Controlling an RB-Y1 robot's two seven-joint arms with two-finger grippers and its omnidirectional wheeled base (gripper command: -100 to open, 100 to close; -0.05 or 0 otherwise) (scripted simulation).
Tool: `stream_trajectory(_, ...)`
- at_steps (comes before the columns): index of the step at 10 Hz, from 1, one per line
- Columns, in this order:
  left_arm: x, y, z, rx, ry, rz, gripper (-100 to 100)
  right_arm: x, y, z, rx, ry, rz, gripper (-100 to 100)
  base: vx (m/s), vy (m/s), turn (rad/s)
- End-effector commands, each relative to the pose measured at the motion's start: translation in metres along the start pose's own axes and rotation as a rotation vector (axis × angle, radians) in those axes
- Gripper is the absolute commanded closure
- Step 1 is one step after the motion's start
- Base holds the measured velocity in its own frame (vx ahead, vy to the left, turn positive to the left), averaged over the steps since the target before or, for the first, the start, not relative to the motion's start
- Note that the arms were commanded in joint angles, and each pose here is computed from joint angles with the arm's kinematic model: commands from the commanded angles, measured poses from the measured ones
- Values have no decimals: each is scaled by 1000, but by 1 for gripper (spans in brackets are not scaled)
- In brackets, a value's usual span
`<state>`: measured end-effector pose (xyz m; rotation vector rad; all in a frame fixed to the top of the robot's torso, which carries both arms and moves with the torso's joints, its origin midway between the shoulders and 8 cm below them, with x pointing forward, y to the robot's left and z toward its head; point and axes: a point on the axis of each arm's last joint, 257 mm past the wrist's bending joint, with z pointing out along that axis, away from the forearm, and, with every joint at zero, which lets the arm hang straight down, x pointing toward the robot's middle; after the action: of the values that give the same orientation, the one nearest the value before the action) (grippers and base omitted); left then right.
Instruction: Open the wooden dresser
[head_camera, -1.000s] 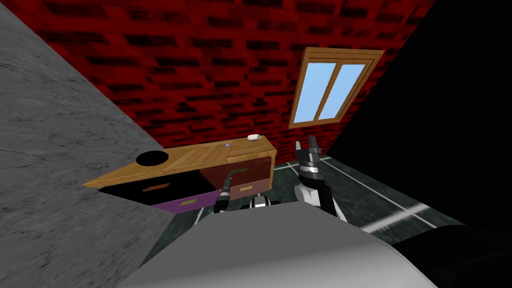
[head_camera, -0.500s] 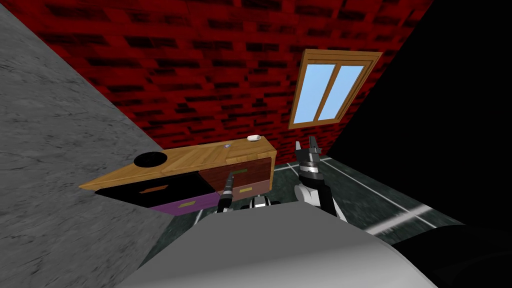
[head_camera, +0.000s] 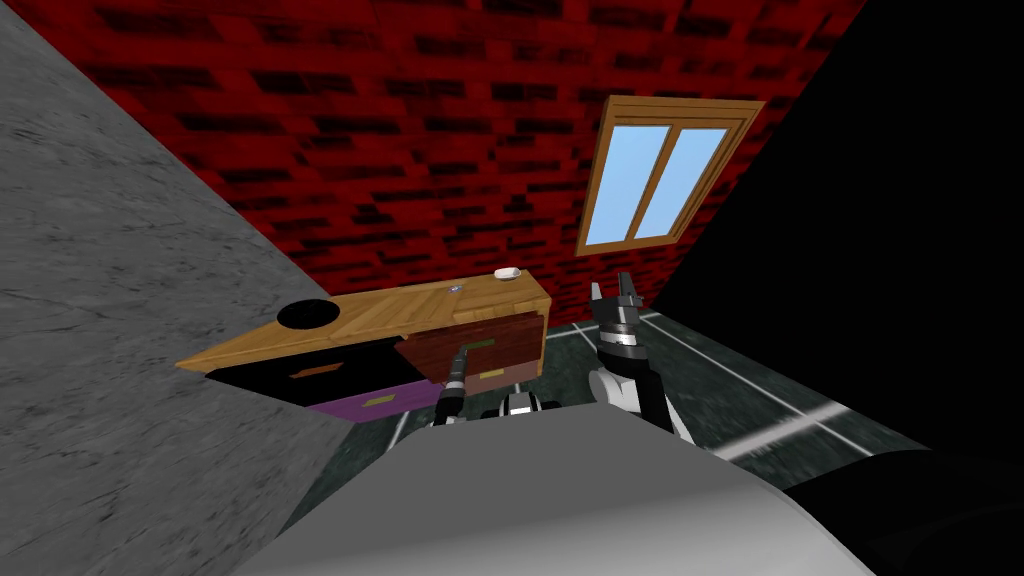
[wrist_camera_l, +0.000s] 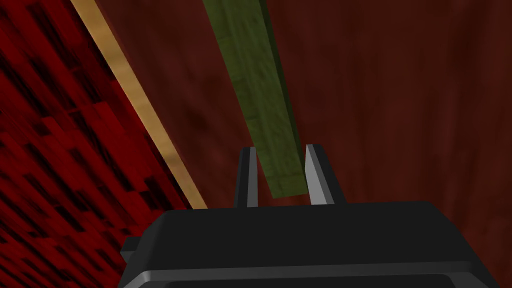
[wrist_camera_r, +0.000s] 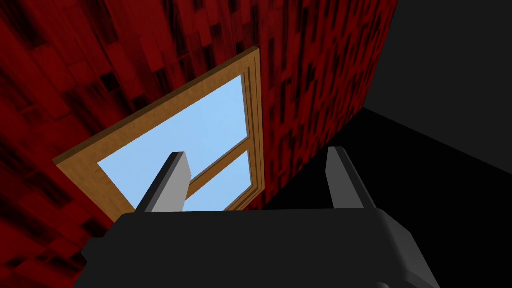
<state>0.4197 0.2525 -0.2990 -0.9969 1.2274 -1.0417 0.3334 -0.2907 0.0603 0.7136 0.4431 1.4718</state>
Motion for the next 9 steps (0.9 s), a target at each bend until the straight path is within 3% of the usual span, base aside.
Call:
stream_trajectory(1,0,-1,-6,-3,3,2,100,0,0,0,0,0,0,0,-206,-36,14)
stream_trajectory(7,2,0,-13,-8,9,0,100,0,0,0,0,0,0,0,-143,-16,11)
stream_trajectory(8,0,-7,-10,-16,8,0,-100,0,0,0,0,0,0,0,-32,-4,-18)
stream_trajectory(9,-2,-12,-8,-16,7,0,-100,0,0,0,0,0,0,0,-21,1,-18)
